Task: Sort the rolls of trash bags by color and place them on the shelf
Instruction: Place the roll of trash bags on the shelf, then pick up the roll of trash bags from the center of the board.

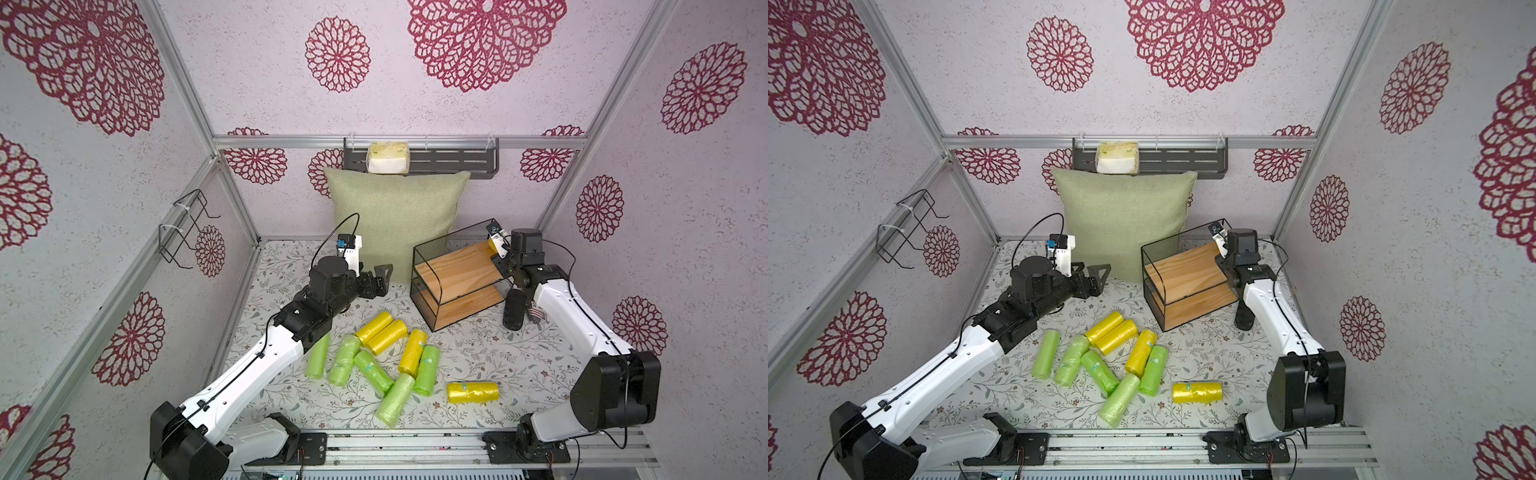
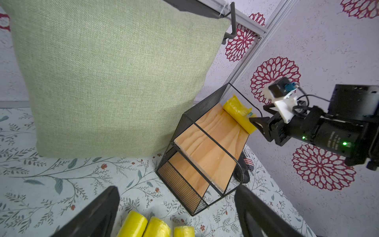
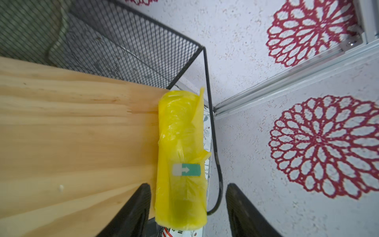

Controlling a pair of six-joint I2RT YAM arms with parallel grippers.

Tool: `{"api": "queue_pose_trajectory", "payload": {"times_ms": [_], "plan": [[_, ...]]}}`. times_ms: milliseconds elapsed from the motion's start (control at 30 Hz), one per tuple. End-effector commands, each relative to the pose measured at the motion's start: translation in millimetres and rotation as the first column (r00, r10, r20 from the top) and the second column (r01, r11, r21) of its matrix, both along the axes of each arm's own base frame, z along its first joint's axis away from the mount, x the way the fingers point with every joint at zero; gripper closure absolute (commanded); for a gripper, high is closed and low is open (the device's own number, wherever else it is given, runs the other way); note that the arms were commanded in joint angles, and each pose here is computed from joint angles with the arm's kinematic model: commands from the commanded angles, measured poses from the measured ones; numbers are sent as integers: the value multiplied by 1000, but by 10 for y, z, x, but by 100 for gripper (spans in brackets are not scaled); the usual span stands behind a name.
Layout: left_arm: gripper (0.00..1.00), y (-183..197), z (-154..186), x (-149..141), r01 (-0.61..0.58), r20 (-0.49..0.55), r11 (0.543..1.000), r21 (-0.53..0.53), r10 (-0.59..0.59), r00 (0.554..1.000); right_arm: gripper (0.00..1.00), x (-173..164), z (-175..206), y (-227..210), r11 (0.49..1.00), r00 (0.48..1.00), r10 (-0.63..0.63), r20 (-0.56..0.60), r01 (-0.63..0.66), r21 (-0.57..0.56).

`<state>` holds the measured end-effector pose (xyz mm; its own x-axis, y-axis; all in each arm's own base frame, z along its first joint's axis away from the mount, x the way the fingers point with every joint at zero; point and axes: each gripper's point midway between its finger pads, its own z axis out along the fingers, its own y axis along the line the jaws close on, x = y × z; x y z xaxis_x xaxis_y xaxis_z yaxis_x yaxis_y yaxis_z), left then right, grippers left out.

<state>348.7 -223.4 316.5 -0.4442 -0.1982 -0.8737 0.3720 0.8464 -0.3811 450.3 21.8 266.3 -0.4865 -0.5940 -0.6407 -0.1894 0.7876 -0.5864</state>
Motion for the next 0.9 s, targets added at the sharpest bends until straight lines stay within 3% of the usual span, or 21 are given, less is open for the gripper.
{"api": "queue_pose_trajectory", "payload": {"times_ms": [0, 300, 567, 733, 867], "plan": [[7, 48, -241, 15, 0, -58, 998, 55, 3, 998, 36, -128, 315, 256, 989, 994, 64, 87, -75, 131], [10, 244, -1030, -179, 59, -281, 987, 148, -15, 960, 30, -665, 460, 1098, 890, 968, 220, 123, -251, 380], [12, 221, -1831, -359, 234, -482, 916, 327, -51, 875, 26, -1167, 444, 1315, 767, 947, 290, 142, -318, 557], [16, 94, -2182, -301, 336, -577, 856, 394, -55, 815, 26, -1235, 374, 1272, 771, 950, 282, 134, -308, 558], [23, -12, -2326, -178, 372, -606, 833, 409, -57, 793, 26, -1233, 307, 1283, 771, 949, 288, 124, -307, 558]]}}
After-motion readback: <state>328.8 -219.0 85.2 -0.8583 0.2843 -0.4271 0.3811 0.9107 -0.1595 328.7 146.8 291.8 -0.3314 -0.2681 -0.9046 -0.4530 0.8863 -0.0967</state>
